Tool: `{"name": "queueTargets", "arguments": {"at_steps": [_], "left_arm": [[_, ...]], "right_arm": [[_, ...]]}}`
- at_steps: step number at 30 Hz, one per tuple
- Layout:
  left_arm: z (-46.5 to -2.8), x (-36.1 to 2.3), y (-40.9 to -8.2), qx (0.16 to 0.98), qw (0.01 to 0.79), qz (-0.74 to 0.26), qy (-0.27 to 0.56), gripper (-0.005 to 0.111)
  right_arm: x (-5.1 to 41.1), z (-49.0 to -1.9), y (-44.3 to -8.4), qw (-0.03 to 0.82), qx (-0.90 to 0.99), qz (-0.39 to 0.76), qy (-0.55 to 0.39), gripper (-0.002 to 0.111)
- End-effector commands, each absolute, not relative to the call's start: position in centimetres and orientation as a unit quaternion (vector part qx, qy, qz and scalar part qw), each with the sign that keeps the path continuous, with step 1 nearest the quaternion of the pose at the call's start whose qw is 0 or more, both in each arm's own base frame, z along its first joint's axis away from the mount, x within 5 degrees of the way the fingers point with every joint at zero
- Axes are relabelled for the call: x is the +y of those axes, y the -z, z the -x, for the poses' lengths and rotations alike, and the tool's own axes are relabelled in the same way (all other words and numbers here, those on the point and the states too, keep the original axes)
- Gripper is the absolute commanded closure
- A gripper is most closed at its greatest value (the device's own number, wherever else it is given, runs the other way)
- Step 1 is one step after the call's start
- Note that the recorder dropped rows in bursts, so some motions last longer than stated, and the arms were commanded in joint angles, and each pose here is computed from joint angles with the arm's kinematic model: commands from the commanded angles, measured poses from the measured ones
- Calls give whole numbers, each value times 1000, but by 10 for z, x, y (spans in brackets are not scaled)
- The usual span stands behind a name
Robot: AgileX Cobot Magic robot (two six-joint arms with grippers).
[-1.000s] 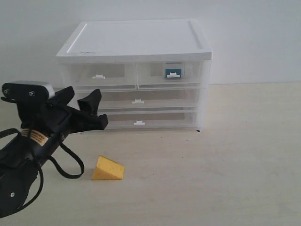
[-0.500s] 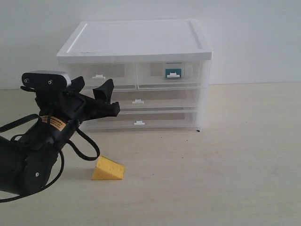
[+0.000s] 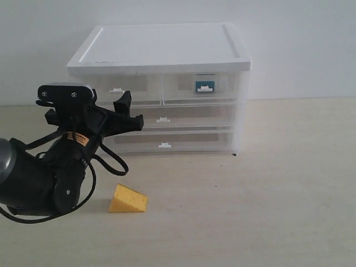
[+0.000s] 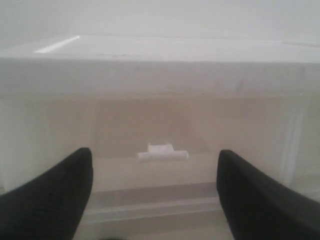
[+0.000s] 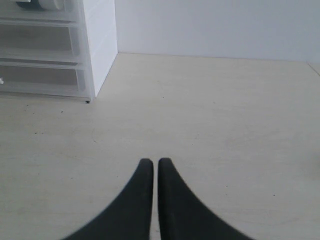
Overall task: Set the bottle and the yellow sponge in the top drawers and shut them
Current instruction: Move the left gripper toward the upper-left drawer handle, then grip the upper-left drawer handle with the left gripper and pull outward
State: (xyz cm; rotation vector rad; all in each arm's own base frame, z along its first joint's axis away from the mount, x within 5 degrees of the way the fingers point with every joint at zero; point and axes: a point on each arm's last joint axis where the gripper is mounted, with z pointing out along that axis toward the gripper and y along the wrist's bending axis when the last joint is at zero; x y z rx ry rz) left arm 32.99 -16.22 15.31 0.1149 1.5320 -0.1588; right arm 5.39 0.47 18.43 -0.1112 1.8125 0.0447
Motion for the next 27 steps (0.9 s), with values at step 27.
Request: {"name": "queueTargets", "arguments": {"at_steps": [27], "left_arm": [[-359,-175,-153,685,727,-33,41,50]], "right_arm": [[5,-54,-184,620,783,48,-18,107]]}}
